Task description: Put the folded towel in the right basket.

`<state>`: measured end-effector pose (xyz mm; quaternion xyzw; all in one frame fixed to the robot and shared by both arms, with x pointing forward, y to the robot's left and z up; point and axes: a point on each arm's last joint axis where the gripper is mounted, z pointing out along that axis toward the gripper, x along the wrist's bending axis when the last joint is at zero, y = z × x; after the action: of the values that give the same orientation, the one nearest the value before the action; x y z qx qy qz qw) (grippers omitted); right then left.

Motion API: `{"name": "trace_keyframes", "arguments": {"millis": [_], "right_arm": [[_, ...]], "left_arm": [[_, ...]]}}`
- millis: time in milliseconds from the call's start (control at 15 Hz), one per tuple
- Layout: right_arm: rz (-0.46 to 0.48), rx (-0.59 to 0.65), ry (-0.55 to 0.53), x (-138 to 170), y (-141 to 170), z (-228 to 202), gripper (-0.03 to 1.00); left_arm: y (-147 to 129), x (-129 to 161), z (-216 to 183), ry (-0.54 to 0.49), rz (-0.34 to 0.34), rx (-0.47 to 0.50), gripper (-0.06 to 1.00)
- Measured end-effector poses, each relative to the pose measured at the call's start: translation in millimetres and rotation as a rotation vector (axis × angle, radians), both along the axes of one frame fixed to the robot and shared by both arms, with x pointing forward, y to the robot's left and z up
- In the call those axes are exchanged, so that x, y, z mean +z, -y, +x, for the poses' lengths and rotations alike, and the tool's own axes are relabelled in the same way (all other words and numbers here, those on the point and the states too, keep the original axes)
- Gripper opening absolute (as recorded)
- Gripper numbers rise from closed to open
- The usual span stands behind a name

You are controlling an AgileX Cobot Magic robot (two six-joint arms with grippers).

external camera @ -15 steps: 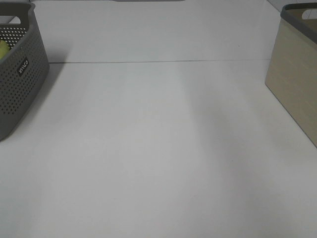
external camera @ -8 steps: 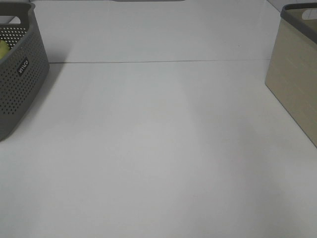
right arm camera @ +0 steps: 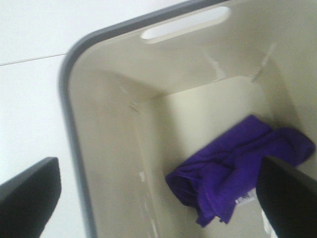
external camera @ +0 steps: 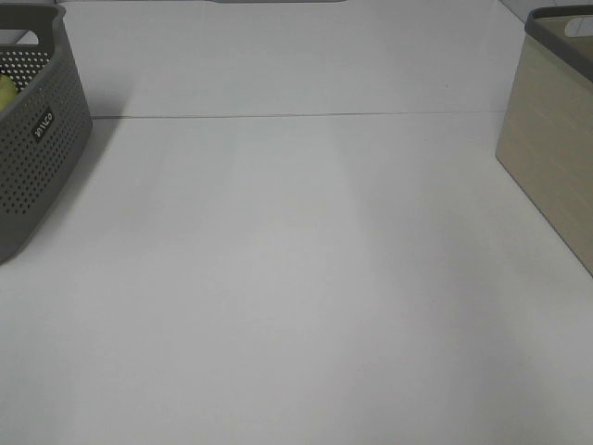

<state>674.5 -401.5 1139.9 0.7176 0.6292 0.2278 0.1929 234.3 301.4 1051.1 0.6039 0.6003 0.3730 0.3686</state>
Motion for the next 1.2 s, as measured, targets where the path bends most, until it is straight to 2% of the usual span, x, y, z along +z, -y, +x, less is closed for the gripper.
{"name": "trace_keyframes", "arguments": {"millis": [67,333,533,667,800,933,1067,1200], "right_arm": [[-0.001,0.021,0.000,0,-9,2,0.98],[-0.064,0.156,-0.015,-1,-86,11,0.98],[-0.047,0.125,0.004,11,-100,3,0.98],[-0.057,0.106,0.061,51,-99,-47,0.98],[-0.051,0.107,0.050,59,-100,-87,0.98],[-0.050,0.108,0.059,67,-101,-157,0.98],[-0.080,0.141,0.104,60,-103,-230,0.98],[-0.091,0.147,0.146,40,-104,-272,0.98]], "left_arm": [[0,0,0,0.000,0.000,0.000,0.99],[0,0,0,0.000,0.000,0.000,0.99],[-1,0,0,0.000,0.013,0.009,0.99],[-2,0,0,0.000,0.018,0.012,0.99],[-2,0,0,0.000,0.018,0.012,0.99],[-2,0,0,0.000,0.018,0.012,0.99],[-2,0,0,0.000,0.018,0.012,0.99],[-2,0,0,0.000,0.018,0.012,0.99]]}}
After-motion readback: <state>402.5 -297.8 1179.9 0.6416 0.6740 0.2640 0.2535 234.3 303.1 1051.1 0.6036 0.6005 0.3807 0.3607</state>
